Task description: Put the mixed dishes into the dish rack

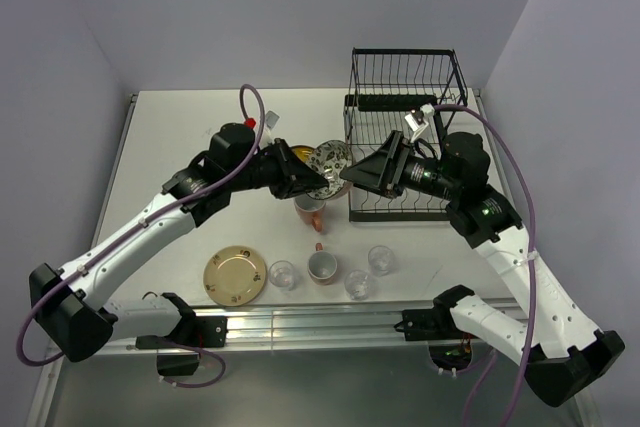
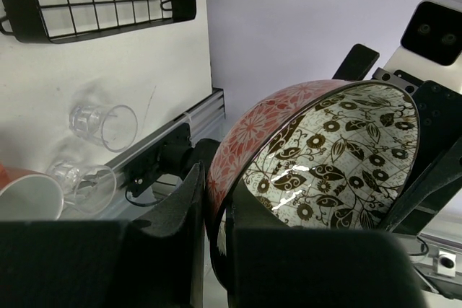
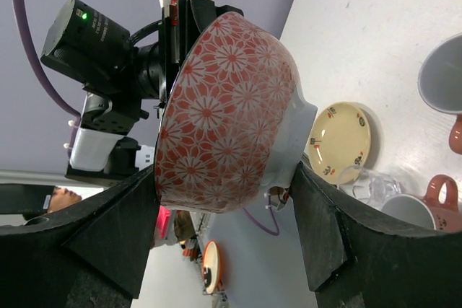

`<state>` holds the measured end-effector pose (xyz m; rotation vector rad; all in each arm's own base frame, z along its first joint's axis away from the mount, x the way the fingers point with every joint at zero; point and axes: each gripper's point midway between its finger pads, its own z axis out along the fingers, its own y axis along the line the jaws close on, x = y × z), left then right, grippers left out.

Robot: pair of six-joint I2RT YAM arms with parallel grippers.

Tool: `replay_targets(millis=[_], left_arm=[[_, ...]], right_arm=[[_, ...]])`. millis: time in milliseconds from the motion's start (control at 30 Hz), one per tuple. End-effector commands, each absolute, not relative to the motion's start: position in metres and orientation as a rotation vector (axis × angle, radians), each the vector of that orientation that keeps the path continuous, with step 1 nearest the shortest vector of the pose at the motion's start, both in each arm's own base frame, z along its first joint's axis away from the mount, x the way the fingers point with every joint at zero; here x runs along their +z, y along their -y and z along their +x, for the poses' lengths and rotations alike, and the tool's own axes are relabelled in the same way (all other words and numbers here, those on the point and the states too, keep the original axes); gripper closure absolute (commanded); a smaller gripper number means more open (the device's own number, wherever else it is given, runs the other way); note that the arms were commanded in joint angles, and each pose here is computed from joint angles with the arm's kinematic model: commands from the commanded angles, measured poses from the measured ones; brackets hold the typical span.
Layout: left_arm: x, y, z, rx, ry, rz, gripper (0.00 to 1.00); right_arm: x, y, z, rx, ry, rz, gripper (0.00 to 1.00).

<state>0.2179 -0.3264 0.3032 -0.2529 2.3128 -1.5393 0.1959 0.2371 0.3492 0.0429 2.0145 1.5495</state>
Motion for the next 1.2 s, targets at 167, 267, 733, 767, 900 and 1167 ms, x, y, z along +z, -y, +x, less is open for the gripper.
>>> replay_targets(millis=[167, 267, 733, 767, 900, 1167], left_arm=[[0.33, 0.319, 0.227, -1.446, -2.178, -0.169, 1.0], [0.329, 0.316, 0.229, -1.417, -2.176, -0.167, 1.0], [0.326, 0.32, 0.226, -1.429, -2.191, -0.134, 1.0], [0.327, 0.32, 0.226, -1.437, -2.191, -0.132, 1.0], [0.327, 0.322, 0.223, -1.454, -2.2, -0.128, 0.87], [0.327, 0.315, 0.223, -1.435, -2.199, -0.144, 0.29]], right_arm=[[0.374, -0.247, 0.184, 1.682, -1.946, -0.007, 0.18], [0.377, -0.247, 0.183, 1.7, -1.925, 0.002, 0.14], [0.375, -0.25, 0.185, 1.739, -1.891, -0.002, 0.6], [0.374, -0.25, 0.186, 1.733, -1.889, -0.004, 0.79], [0.375, -0.249, 0.188, 1.701, -1.888, -0.012, 1.0], [0.375, -0.244, 0.19, 1.65, -1.884, -0.005, 1.0]])
